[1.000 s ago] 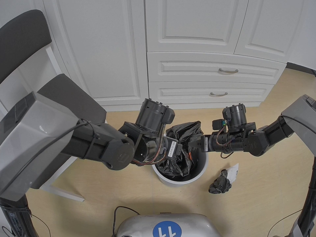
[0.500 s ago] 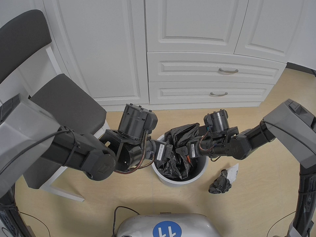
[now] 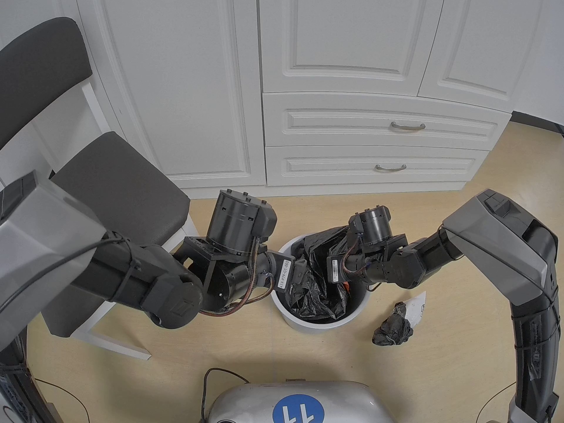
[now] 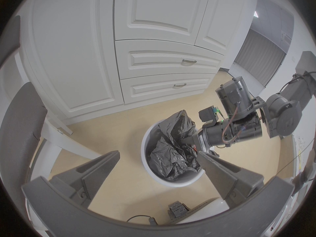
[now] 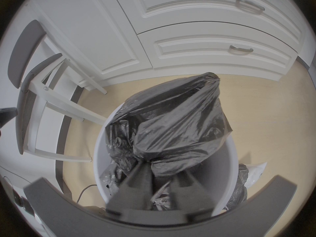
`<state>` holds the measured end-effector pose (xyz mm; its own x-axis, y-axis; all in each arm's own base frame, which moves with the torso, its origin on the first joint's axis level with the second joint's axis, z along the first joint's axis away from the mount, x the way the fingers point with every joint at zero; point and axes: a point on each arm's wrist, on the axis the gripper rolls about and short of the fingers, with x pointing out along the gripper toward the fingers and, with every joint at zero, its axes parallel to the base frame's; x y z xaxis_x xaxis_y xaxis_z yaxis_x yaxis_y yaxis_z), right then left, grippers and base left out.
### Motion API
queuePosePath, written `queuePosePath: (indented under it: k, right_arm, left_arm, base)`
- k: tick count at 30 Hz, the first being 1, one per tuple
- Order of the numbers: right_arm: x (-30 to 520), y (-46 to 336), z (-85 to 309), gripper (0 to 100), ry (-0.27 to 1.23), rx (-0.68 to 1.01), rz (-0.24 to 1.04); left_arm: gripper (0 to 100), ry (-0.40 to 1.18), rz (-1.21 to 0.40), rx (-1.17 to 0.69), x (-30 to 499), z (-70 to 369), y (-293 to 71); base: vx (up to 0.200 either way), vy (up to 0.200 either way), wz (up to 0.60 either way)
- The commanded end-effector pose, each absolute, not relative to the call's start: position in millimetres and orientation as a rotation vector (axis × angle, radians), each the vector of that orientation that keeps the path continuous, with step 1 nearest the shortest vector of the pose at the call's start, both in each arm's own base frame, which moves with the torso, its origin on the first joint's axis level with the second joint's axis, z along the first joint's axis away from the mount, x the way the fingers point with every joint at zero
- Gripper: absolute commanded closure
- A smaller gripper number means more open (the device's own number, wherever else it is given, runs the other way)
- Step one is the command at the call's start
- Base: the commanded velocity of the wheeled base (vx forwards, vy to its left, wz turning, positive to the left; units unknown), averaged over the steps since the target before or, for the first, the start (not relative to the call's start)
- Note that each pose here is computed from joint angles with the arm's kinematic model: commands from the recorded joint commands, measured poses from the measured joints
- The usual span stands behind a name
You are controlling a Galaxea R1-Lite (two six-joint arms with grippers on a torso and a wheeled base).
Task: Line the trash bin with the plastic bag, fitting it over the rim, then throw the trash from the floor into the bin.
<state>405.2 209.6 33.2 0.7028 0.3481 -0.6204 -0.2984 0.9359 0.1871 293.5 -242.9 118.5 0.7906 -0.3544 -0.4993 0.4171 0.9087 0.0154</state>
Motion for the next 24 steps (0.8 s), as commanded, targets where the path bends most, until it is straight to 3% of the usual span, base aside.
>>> queuePosePath:
  k: [1,11,15,24]
  right_arm:
    - [412,198,39,100,0.688,0.090,0.334]
    - [402,145,103,100,0.592,0.116,0.305]
    - [397,123,106,100,0.596,0.072,0.318]
    - [371,120,109,100,0.614,-0.004,0.370]
  left_arm:
    - [0,0.516,-0.414,0.130,293,117,-242]
    - [0,0.522,-0.424,0.135,290,111,-245]
    - [0,0.513,-0.429,0.132,298,103,-254]
    - [0,0.460,-0.473,0.237,348,96,-297]
  base:
    - [0.000,0.000,0.00]
    - [0.000,0.000,0.00]
    - [0.000,0.000,0.00]
    - [0.000,0.000,0.00]
